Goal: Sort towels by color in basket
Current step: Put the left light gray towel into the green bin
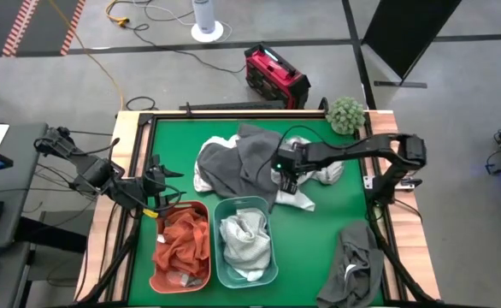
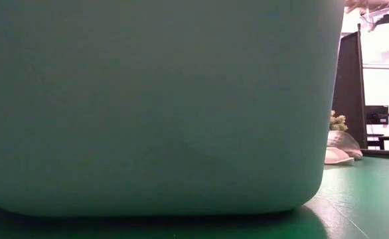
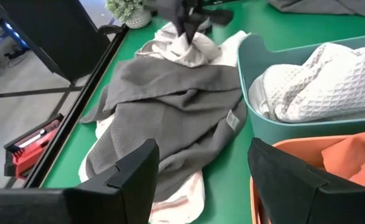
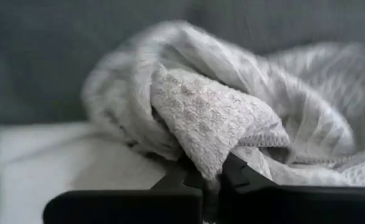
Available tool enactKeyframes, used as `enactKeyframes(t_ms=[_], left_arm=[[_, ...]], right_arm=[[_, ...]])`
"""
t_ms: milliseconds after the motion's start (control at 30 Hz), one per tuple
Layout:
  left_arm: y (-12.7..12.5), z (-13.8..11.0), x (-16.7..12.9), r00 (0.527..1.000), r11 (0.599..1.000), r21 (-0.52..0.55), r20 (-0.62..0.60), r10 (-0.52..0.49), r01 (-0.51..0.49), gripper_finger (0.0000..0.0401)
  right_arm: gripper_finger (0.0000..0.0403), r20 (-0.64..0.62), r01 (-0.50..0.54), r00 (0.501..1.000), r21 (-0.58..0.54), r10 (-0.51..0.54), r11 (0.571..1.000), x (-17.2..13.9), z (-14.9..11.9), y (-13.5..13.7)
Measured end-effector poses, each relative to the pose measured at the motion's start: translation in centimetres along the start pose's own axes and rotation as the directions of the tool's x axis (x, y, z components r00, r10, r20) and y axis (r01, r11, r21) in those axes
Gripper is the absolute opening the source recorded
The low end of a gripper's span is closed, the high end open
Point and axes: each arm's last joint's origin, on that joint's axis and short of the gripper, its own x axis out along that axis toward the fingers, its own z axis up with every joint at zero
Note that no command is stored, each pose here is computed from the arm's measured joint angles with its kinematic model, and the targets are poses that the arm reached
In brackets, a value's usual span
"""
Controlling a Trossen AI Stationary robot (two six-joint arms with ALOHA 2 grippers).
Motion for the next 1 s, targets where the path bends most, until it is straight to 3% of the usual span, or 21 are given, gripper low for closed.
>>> enactKeyframes(t_ms=[167,267,367,467,567,667,833,1000], left_arm=[[0.0,0.0,0.0,1.0,1.0,0.0,0.0,0.0,0.0,0.0235],[0.0,0.0,0.0,1.0,1.0,0.0,0.0,0.0,0.0,0.0235],[0.0,0.0,0.0,1.0,1.0,0.0,0.001,0.0,0.0,0.0235],[0.0,0.0,0.0,1.0,1.0,-0.001,0.001,0.0,0.0,0.0235],[0.0,0.0,0.0,1.0,1.0,-0.001,0.001,0.0,0.0,0.0235],[0.0,0.0,0.0,1.0,1.0,-0.001,0.001,0.0,0.0,0.0235],[0.0,0.0,0.0,1.0,1.0,0.001,0.002,0.0,0.0,0.0235],[0.0,0.0,0.0,1.0,1.0,0.0,0.003,0.0,0.0,0.0235]], right_arm=[[0.0025,0.202,-0.064,0.977,-0.017,0.066,0.998,-5.4,0.4,1.8],[0.0025,0.371,-0.126,0.921,0.003,0.116,0.992,-9.3,0.1,2.4],[0.0025,0.583,-0.202,0.79,-0.041,0.187,0.979,-13.4,0.2,3.3],[0.0025,0.752,-0.243,0.603,-0.146,0.267,0.959,-17.1,0.1,4.7],[0.0025,0.83,-0.255,0.437,-0.254,0.345,0.933,-19.8,-0.3,6.2],[0.0025,0.834,-0.274,0.343,-0.352,0.433,0.895,-21.0,-0.7,7.8],[0.0028,0.821,-0.3,0.275,-0.42,0.5,0.856,-21.7,-1.3,10.0],[0.0031,0.796,-0.329,0.317,-0.417,0.515,0.847,-19.3,-0.4,12.3]])
